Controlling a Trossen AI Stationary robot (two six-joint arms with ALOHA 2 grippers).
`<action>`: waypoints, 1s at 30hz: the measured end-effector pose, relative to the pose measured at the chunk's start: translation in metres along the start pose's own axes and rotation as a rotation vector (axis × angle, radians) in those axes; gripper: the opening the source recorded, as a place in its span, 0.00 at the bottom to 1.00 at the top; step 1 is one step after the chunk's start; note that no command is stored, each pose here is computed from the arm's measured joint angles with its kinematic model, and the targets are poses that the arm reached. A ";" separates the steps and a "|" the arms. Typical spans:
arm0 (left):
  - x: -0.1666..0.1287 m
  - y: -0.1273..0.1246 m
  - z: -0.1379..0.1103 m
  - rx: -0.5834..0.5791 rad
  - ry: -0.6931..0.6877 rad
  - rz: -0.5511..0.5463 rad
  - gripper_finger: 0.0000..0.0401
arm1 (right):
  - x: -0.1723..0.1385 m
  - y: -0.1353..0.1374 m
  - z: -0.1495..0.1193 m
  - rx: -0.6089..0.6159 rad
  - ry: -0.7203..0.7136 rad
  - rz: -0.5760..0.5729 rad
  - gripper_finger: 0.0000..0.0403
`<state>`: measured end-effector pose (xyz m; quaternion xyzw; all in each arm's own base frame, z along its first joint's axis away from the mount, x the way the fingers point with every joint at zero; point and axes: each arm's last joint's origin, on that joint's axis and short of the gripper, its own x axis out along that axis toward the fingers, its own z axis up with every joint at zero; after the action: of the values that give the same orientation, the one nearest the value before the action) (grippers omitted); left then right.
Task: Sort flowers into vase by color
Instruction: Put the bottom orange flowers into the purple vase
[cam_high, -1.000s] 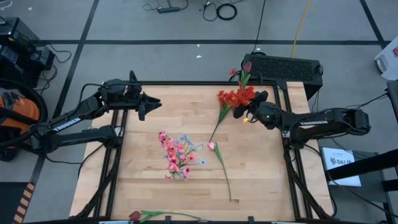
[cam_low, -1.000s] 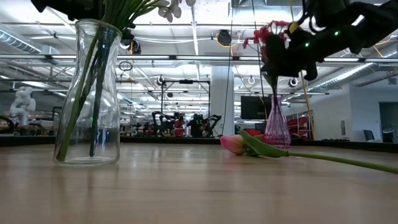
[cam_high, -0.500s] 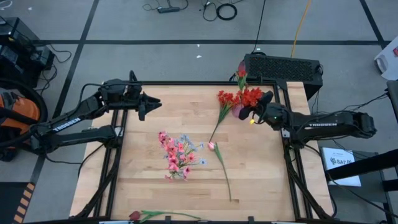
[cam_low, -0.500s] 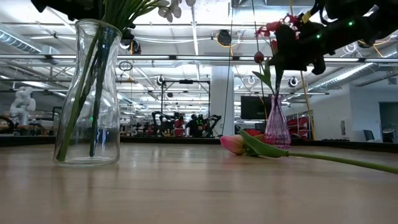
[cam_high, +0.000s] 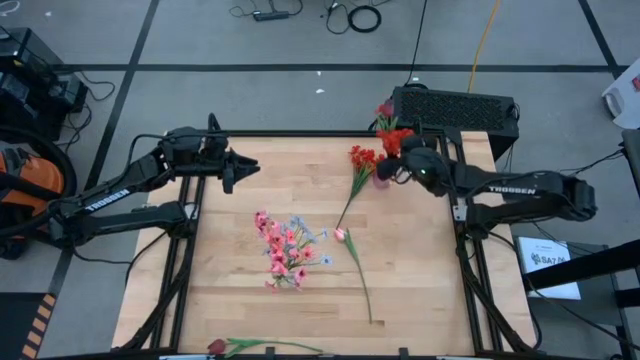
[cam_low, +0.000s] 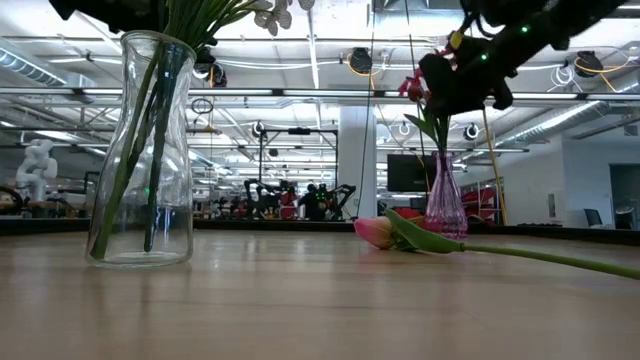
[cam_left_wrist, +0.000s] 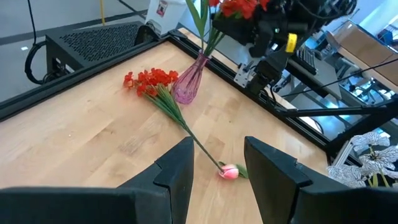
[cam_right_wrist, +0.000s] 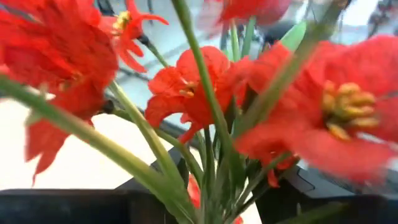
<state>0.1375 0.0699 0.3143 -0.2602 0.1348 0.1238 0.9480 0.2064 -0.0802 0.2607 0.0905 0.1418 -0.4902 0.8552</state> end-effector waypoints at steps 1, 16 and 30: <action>0.000 0.000 0.000 -0.001 0.003 0.001 0.37 | 0.002 0.000 0.003 0.004 0.026 -0.015 0.37; 0.001 -0.001 -0.003 -0.004 0.033 -0.003 0.37 | 0.007 0.000 0.026 0.028 0.383 0.098 0.37; 0.001 -0.001 -0.003 0.006 0.032 -0.003 0.37 | -0.028 -0.007 0.093 0.007 0.397 0.131 0.37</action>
<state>0.1377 0.0674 0.3117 -0.2597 0.1500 0.1176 0.9467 0.2007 -0.0881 0.3573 0.1972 0.2997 -0.4065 0.8402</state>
